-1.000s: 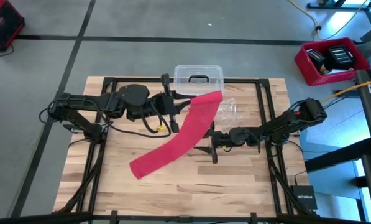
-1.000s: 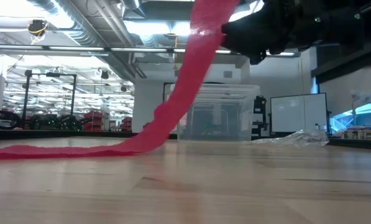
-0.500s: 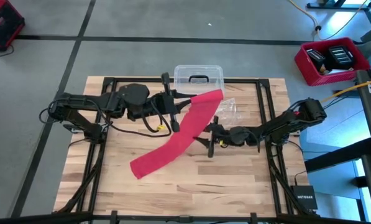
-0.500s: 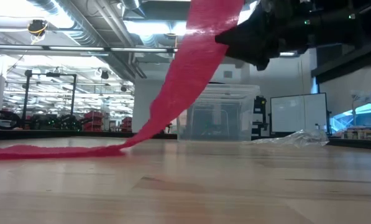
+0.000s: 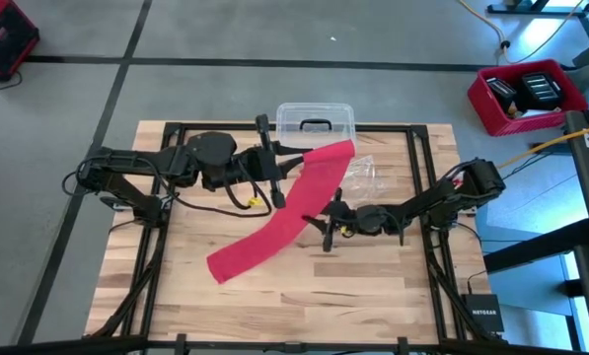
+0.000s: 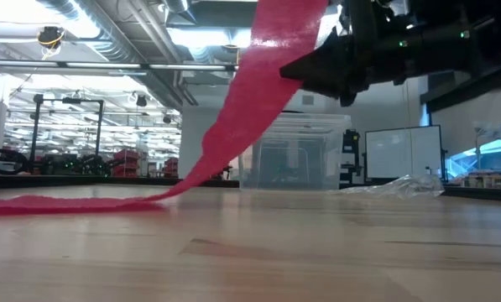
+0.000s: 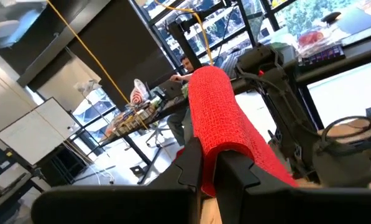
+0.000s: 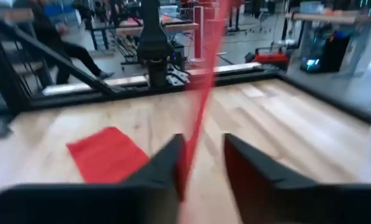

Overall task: Roll bandage
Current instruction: Roll the red bandage

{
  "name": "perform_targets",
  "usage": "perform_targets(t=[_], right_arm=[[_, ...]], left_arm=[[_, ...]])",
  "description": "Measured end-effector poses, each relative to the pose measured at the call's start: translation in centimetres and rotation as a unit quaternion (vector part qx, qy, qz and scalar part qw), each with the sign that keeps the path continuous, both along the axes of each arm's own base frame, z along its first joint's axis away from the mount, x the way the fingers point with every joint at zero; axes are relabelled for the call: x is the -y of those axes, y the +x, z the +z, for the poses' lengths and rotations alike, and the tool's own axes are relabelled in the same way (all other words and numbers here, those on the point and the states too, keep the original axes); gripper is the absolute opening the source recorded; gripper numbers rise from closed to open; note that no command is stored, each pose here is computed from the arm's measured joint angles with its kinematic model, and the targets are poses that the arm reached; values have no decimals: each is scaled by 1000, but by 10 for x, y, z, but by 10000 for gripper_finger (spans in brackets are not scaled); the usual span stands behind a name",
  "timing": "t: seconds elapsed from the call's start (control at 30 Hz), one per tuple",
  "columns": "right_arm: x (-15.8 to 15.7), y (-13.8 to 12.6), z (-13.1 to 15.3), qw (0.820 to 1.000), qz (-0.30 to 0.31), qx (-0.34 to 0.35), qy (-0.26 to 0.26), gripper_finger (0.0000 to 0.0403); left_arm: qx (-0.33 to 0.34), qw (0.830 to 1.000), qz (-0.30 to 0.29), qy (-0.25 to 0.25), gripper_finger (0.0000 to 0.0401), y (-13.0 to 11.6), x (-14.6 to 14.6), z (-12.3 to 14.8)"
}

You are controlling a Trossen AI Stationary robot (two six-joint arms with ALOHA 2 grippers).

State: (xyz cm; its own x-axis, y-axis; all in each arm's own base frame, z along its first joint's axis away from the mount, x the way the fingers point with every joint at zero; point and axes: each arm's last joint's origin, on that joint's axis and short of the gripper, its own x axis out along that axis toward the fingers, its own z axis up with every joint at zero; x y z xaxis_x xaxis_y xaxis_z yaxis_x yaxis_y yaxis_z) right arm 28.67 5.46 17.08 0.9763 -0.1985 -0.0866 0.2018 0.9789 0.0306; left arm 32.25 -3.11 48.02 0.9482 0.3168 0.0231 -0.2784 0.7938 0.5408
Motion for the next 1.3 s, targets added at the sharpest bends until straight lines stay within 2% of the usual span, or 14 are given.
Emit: perform_targets(t=[0.07,0.1,0.2,0.3,0.43,0.53,0.63,0.73,0.83,0.9,1.03,1.17,1.3], right_arm=[[0,-2,6,1000,4,-4,-28,24],[-1,-5,10,999,9,-8,-42,14],[-5,-16,27,996,30,-18,-76,21],[-9,-32,49,993,62,-28,-102,9],[-11,-51,91,985,148,-17,-81,11],[-10,-61,112,981,183,-19,-66,8],[-10,-63,111,977,201,-47,-53,5],[-12,-61,97,972,210,-101,-24,8],[-14,-54,72,962,199,-185,5,4],[-16,-49,61,958,193,-212,18,5],[-18,-41,44,949,174,-251,80,28],[-18,-42,48,947,171,-257,85,71],[-16,-48,78,948,172,-253,85,127]], left_arm=[[3,1000,6,23,17,-1,0,5],[9,999,13,30,17,-3,-1,9],[28,998,38,45,17,-10,-3,26],[42,996,57,62,17,-19,-5,41],[57,993,66,73,17,-27,-8,56],[55,994,66,66,17,-28,-8,56],[17,995,63,71,17,-25,-8,46],[-32,994,63,79,17,-20,-8,30],[-65,992,80,79,17,-16,-8,19],[-76,991,82,75,17,-14,-8,13],[-96,989,77,77,17,-9,-5,0],[-117,987,71,86,17,-7,-2,-7],[-121,986,68,87,17,-5,0,-9]])
